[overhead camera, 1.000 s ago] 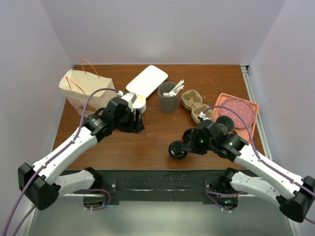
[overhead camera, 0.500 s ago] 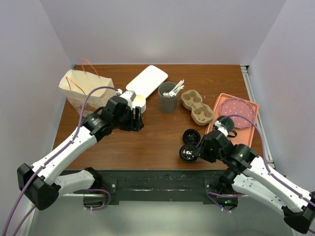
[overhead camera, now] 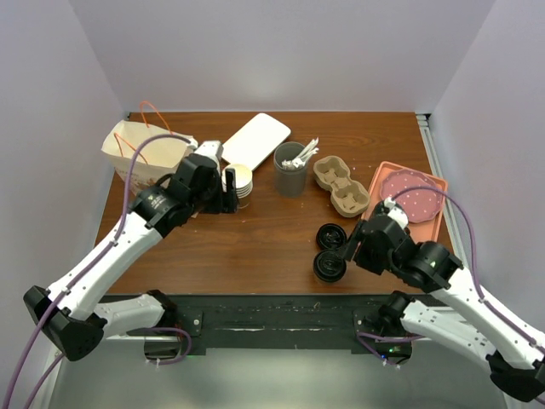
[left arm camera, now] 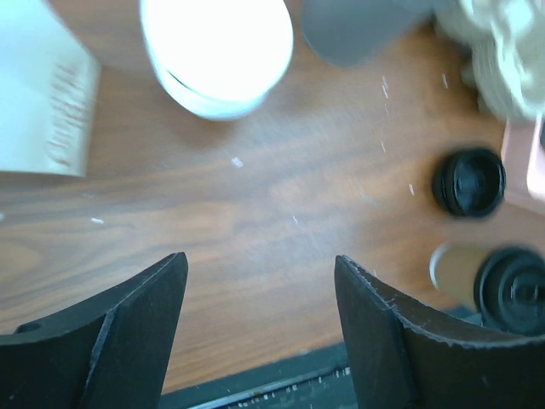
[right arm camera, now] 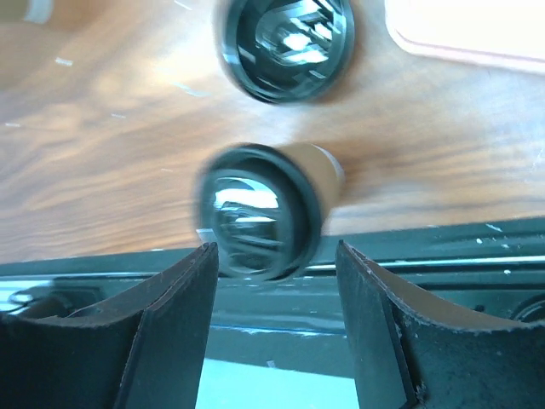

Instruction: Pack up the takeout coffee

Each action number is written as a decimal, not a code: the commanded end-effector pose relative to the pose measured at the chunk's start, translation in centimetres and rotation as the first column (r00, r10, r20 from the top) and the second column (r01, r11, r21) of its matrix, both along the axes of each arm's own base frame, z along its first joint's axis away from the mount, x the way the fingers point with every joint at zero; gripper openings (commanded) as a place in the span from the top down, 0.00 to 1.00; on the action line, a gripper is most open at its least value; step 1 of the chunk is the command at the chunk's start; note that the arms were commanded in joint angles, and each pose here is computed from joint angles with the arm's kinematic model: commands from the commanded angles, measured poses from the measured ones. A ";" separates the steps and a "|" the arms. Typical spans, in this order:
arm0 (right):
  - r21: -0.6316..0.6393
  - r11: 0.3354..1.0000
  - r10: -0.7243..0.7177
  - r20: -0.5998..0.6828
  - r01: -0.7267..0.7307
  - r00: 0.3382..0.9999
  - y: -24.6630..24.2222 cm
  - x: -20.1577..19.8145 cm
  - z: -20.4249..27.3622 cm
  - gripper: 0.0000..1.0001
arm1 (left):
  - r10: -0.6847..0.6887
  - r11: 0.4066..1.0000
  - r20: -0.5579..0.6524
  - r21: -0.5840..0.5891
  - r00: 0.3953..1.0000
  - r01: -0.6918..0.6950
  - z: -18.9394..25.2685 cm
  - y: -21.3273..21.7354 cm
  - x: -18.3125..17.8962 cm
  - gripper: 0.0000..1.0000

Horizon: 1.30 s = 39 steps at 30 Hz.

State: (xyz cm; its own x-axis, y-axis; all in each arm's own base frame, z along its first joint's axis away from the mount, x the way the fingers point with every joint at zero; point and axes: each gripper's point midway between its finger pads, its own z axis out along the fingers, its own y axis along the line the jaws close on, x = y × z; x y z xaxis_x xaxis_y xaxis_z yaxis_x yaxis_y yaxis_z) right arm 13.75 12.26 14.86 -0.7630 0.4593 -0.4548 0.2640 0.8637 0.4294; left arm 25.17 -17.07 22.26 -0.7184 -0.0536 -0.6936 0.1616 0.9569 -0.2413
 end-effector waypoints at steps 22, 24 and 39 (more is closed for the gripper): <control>-0.086 0.937 0.350 0.180 -0.340 0.919 8.1 6.8 14.4 0.40 | 0.164 0.781 0.379 0.514 0.911 -0.355 11.5 10.4 10.6 0.29; -0.096 0.929 0.368 0.178 -0.356 0.912 8.1 6.7 14.4 0.40 | 0.141 0.785 0.351 0.530 0.926 -0.321 10.3 10.1 11.0 0.30; -0.111 0.905 0.425 0.201 -0.410 0.883 9.0 7.2 14.9 0.39 | 0.142 0.760 0.195 0.606 0.970 -0.233 5.0 11.7 11.8 0.41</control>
